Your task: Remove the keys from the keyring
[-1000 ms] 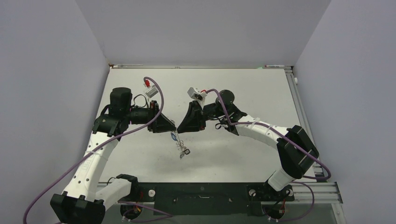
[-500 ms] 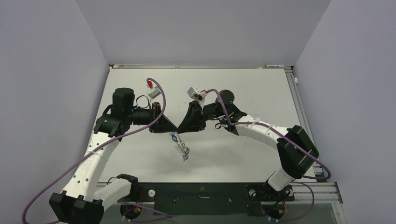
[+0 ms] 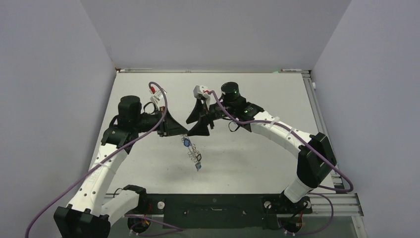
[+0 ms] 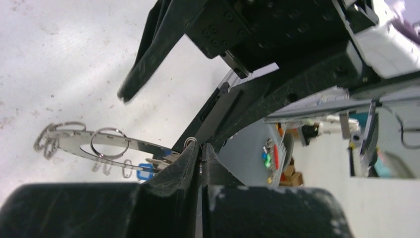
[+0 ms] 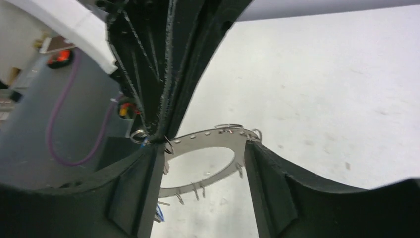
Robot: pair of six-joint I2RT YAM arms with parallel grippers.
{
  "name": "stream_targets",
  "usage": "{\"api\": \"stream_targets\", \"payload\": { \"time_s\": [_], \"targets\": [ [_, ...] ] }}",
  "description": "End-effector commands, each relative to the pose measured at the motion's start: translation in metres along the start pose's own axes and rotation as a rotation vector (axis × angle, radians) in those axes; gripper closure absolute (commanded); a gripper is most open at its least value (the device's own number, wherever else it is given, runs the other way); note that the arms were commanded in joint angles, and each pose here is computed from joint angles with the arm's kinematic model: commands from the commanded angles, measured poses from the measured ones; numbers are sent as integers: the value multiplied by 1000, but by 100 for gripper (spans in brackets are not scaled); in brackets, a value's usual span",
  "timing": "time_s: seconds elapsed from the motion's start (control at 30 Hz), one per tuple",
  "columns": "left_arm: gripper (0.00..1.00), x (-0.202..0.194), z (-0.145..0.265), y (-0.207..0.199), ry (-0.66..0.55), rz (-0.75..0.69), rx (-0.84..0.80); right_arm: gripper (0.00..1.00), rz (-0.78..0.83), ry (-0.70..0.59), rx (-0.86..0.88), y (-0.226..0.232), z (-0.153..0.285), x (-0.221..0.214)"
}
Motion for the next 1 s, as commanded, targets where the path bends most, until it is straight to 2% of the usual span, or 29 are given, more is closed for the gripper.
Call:
{"api": "stream_targets", "payload": {
  "time_s": [0.0, 0.13, 0.3, 0.43, 0.6, 0.97],
  "targets": [
    [100, 17, -2, -6, -151, 178, 101, 35, 173, 78, -192, -15, 14, 22],
    [100, 26, 1, -6, -258, 280, 225, 33, 196, 118, -297, -17, 22, 28],
    [100, 30, 2, 0, -315, 390, 261, 35, 192, 141, -399, -19, 28, 35],
    [100, 33, 5, 4, -362, 461, 294, 38, 188, 146, -394, -13, 26, 40],
    [100, 36, 5, 9, -397, 547, 332, 40, 171, 170, -344, 3, 0, 35],
    [100, 34, 3, 7, -375, 581, 271, 45, 183, 202, -340, 5, -28, 24]
  ]
}}
Point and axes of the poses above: each gripper's point midway between its finger pads, its own z axis back along the fingers, its own y axis along the line the jaws close on, x = y × z, the point moved 10 cm from there along z, back along the fingers, and after that the axes turned 13 degrees about z, right-handed, at the moved point
